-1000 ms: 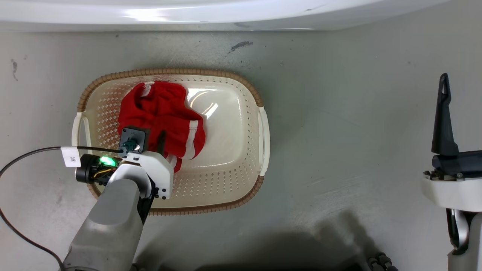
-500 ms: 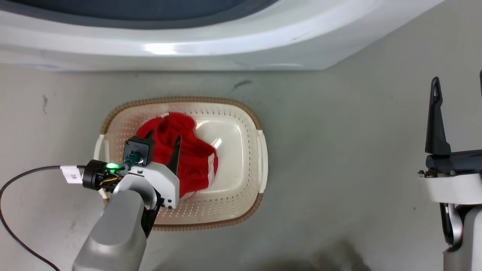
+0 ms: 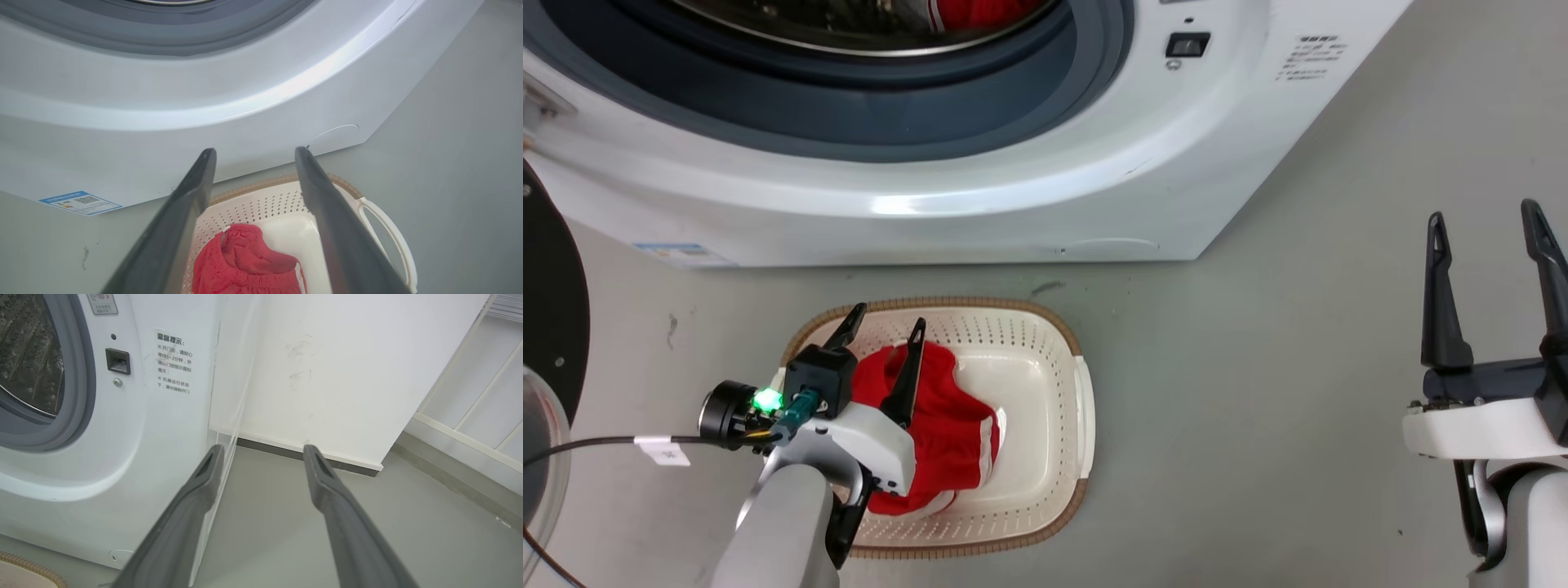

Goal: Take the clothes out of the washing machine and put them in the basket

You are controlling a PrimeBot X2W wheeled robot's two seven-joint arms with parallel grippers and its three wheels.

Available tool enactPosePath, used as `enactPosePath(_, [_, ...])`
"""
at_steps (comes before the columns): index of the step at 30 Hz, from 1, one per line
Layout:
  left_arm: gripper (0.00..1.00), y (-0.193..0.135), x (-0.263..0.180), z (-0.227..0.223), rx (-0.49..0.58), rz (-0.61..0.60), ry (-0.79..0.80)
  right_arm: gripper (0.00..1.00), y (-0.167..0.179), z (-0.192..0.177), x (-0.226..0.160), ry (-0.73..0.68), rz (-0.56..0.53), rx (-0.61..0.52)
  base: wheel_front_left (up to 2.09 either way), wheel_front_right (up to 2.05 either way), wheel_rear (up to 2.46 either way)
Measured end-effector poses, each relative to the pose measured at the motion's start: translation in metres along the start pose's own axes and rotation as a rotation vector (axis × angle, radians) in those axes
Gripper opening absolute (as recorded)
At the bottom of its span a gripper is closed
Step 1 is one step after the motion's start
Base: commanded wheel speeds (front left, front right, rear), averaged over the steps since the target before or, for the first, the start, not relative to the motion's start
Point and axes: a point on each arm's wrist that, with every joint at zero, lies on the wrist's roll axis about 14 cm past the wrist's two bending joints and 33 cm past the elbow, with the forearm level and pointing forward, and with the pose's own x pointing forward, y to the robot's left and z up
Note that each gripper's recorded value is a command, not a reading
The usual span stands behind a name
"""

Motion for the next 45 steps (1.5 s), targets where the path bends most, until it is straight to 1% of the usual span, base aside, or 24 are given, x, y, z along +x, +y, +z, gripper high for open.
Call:
enactPosePath(6, [1.00, -0.011, -0.010, 0.034, 0.023, -0.029, -0.103, 1.00, -0.006, 0.015, -0.012, -0.023, -0.018, 0.020, 0.00, 0.00, 0.00])
enactPosePath(11, [1.00, -0.011, -0.005, 0.054, 0.062, -0.057, -0.157, 1.00, -0.009, 0.014, -0.021, -0.012, -0.026, 0.027, 0.00, 0.00, 0.00])
enactPosePath(16, [1.00, -0.008, 0.017, 0.082, 0.117, -0.091, -0.217, 1.00, -0.021, 0.008, -0.026, 0.009, -0.062, 0.033, 0.00, 0.00, 0.00])
enactPosePath(22, [1.00, -0.005, 0.059, 0.107, 0.155, -0.135, -0.221, 1.00, -0.030, -0.008, -0.032, 0.054, -0.090, 0.050, 0.00, 0.00, 0.00])
enactPosePath(25, [1.00, -0.002, 0.086, 0.123, 0.171, -0.157, -0.197, 1.00, -0.035, -0.015, -0.031, 0.070, -0.108, 0.061, 0.00, 0.00, 0.00])
enactPosePath(28, [1.00, 0.009, 0.115, 0.142, 0.202, -0.156, -0.174, 1.00, -0.036, -0.022, -0.027, 0.080, -0.113, 0.069, 0.00, 0.00, 0.00])
enactPosePath(31, [1.00, 0.013, 0.146, 0.147, 0.223, -0.169, -0.099, 1.00, -0.036, -0.036, -0.027, 0.113, -0.116, 0.082, 0.00, 0.00, 0.00])
enactPosePath(34, [1.00, 0.023, 0.176, 0.151, 0.218, -0.162, -0.012, 1.00, -0.034, -0.049, -0.026, 0.144, -0.118, 0.107, 0.00, 0.00, 0.00])
enactPosePath(36, [1.00, 0.031, 0.194, 0.152, 0.207, -0.151, 0.046, 1.00, -0.034, -0.060, -0.028, 0.174, -0.126, 0.125, 0.00, 0.00, 0.00])
enactPosePath(41, [1.00, 0.046, 0.238, 0.153, 0.121, -0.122, 0.160, 1.00, -0.037, -0.082, -0.036, 0.241, -0.145, 0.131, 0.00, 0.00, 0.00])
enactPosePath(45, [1.00, 0.048, 0.265, 0.144, 0.088, -0.110, 0.240, 1.00, -0.038, -0.093, -0.043, 0.287, -0.150, 0.119, 0.00, 0.00, 0.00])
